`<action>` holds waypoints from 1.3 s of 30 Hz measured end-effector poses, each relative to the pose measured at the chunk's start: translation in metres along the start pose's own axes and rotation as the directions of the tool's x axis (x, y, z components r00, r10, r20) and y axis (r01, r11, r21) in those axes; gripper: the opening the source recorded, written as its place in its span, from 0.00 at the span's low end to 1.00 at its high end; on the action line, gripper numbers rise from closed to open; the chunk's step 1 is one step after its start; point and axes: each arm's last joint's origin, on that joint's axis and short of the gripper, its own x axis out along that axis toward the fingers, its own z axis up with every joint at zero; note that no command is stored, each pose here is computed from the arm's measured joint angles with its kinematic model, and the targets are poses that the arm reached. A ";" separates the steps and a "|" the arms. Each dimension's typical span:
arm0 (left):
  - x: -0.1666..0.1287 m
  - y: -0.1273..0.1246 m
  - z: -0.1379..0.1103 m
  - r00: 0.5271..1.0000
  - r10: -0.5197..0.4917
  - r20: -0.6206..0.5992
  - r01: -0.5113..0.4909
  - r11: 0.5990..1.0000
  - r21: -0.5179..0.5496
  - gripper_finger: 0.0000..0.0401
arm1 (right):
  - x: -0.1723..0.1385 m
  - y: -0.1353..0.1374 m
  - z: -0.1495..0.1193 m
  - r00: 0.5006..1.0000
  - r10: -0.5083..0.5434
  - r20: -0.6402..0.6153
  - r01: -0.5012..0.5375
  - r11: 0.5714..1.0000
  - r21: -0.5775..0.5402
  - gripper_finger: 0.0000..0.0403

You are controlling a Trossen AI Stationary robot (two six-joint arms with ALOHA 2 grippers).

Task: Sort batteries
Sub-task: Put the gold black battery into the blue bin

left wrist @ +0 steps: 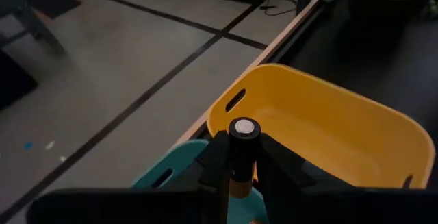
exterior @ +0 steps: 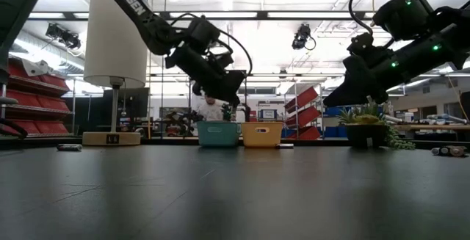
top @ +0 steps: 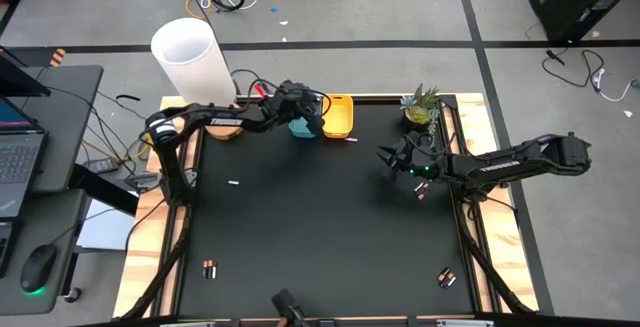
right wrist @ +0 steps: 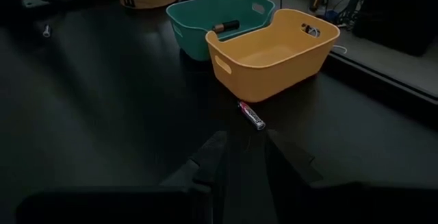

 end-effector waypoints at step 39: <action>0.000 -0.001 -0.009 0.994 0.059 -0.091 -0.056 0.998 0.037 0.35 | 0.000 -0.001 0.000 1.000 -0.007 0.000 0.007 1.000 0.002 0.22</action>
